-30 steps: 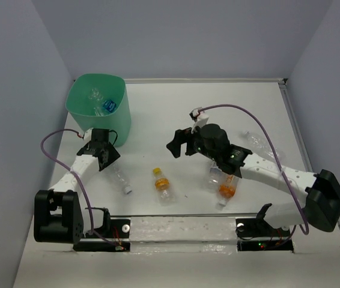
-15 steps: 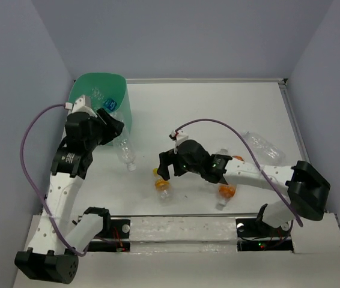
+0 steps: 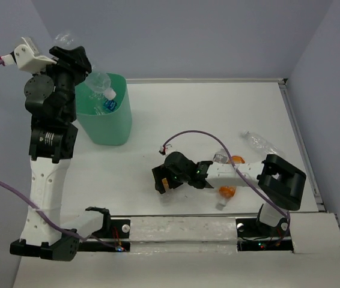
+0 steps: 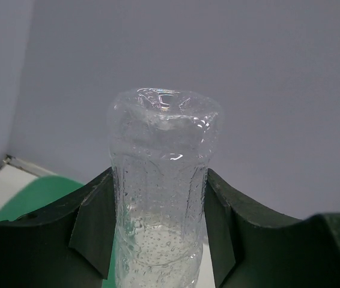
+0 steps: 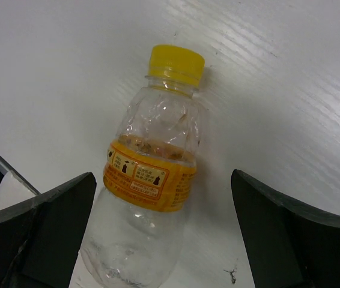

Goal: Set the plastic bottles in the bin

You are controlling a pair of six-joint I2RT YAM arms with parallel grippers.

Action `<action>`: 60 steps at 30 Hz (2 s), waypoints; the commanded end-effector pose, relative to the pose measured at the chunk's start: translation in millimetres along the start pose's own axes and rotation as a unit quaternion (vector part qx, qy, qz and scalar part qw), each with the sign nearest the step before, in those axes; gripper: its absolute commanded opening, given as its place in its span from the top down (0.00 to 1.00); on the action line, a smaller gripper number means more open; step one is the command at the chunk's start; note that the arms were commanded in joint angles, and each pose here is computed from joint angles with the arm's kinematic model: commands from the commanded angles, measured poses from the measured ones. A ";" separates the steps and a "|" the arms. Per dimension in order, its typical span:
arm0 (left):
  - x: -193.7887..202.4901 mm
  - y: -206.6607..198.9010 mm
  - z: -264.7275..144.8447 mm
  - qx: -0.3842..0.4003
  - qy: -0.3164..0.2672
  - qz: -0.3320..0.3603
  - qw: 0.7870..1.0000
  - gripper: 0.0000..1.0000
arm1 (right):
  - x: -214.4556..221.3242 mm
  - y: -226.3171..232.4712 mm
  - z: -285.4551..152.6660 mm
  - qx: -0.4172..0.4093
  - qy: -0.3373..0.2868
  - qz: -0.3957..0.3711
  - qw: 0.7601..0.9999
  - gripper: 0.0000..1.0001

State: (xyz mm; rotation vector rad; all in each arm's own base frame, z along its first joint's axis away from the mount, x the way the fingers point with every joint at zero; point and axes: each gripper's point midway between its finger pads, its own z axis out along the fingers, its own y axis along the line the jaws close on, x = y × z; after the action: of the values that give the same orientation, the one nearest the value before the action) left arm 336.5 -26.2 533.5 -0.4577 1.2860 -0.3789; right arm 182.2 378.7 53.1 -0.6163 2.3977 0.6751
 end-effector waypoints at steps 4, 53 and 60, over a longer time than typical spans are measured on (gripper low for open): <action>-19.1 49.5 65.6 -0.146 -0.115 0.110 0.976 0.57 | -12.7 21.8 5.6 -0.013 -0.008 -0.020 1.000 0.00; 46.2 101.6 -145.6 -0.032 -0.087 0.006 0.996 0.01 | -420.8 153.6 -137.5 -0.080 -0.485 -0.149 0.858 0.65; 67.9 105.9 -148.2 -0.019 -0.076 -0.006 0.997 0.01 | -458.9 164.5 -126.9 -0.104 -0.565 -0.140 0.806 0.65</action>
State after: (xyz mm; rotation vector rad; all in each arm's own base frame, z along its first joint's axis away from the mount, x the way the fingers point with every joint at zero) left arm 210.8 14.2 387.2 -0.5117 1.1796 -0.2941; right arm 386.4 554.5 420.2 -0.4961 1.3268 0.7671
